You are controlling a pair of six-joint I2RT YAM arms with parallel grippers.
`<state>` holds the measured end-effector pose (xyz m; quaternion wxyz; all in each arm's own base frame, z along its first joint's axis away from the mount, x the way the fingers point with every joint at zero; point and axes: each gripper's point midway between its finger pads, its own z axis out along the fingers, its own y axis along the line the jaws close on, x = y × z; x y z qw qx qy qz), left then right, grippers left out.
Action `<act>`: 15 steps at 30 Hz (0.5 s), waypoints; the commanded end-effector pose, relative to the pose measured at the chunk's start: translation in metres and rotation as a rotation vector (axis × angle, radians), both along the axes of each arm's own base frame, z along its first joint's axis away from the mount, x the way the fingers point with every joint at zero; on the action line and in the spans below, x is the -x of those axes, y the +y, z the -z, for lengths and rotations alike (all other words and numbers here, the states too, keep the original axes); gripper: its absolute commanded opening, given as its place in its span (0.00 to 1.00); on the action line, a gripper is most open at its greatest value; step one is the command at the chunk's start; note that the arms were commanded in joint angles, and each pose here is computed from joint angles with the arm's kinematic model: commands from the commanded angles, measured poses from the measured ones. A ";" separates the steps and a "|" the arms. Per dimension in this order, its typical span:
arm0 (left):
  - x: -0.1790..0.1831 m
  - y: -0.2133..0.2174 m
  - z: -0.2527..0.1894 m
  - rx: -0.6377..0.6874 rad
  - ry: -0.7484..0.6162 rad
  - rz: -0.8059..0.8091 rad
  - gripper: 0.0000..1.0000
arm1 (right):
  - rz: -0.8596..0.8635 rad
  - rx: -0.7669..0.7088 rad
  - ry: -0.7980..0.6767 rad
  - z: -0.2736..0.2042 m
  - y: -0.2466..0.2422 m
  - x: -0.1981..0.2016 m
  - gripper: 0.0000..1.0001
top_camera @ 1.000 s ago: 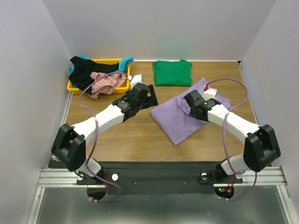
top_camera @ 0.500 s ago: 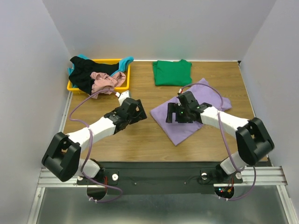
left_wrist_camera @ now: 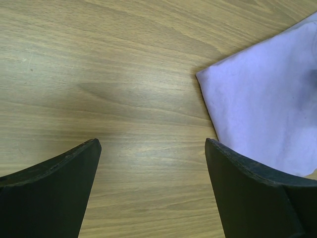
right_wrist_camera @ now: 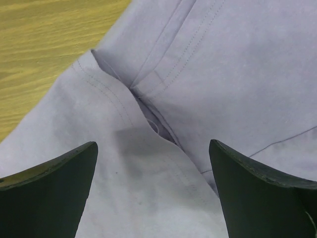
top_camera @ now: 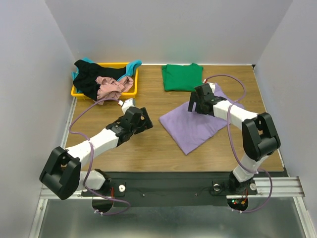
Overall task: Fold and stack the t-shirts
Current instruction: Fold the tshirt
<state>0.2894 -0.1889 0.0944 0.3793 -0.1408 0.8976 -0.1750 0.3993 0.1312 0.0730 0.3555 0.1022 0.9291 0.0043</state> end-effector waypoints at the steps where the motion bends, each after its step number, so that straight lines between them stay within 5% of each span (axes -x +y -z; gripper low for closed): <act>1: -0.002 0.008 -0.011 0.002 -0.043 -0.024 0.98 | -0.047 0.009 -0.104 -0.041 0.003 -0.011 1.00; 7: -0.011 -0.017 -0.018 0.072 -0.067 0.057 0.98 | -0.315 -0.129 -0.140 -0.079 0.065 0.053 1.00; 15: -0.037 -0.066 0.006 0.106 -0.008 0.201 0.87 | -0.596 -0.106 0.071 -0.020 0.138 0.188 0.99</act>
